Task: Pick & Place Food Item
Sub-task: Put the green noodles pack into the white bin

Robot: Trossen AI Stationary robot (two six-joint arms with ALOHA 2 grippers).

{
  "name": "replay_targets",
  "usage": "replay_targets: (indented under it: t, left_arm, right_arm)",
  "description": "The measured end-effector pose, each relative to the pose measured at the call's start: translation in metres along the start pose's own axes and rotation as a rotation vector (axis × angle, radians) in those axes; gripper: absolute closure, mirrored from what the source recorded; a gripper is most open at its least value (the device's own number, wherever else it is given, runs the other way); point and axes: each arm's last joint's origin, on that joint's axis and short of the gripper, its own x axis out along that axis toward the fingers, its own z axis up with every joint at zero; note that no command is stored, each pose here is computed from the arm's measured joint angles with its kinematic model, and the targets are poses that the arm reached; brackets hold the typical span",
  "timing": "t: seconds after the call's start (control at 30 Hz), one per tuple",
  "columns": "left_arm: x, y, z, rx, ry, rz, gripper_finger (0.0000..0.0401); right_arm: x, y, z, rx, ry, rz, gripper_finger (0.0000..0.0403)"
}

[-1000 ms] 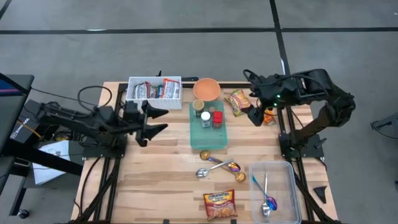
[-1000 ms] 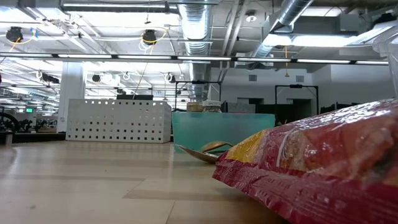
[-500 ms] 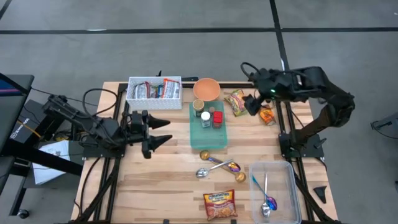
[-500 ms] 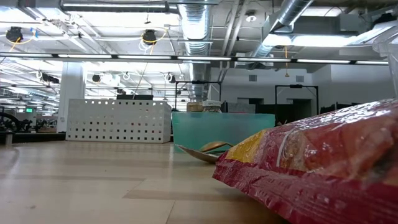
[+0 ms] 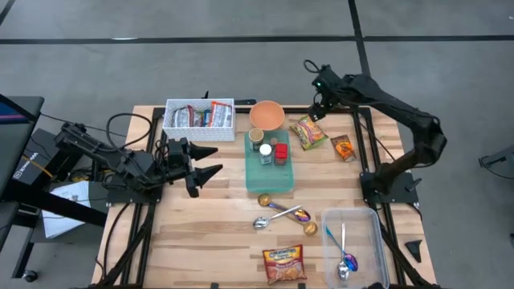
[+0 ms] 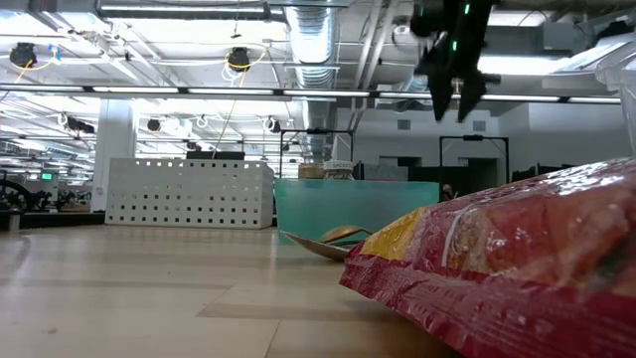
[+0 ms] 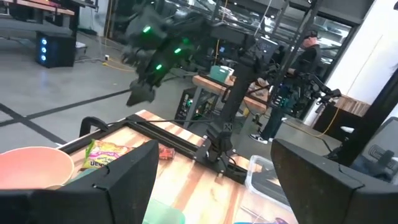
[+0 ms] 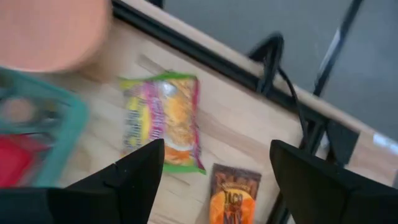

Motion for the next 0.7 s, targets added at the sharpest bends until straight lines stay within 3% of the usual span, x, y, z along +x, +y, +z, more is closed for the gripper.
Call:
replay_targets:
  t: [0.43, 0.53, 0.7]
  left_arm:
    - [0.0, 0.0, 0.0, -0.001, 0.0, 0.0, 0.0096]
    - [0.0, 0.0, 0.0, -0.002, 0.0, 0.0, 0.0096]
    - [0.0, 0.0, 0.0, -0.002, 0.0, -0.001, 0.0096]
  right_arm:
    - [0.101, 0.024, 0.01, -0.031, 0.259, -0.047, 0.0127]
    - [0.107, 0.023, 0.009, -0.053, 0.279, -0.112, 0.0127]
    - [0.103, 0.017, 0.011, -0.024, 0.27, -0.113, 0.0127]
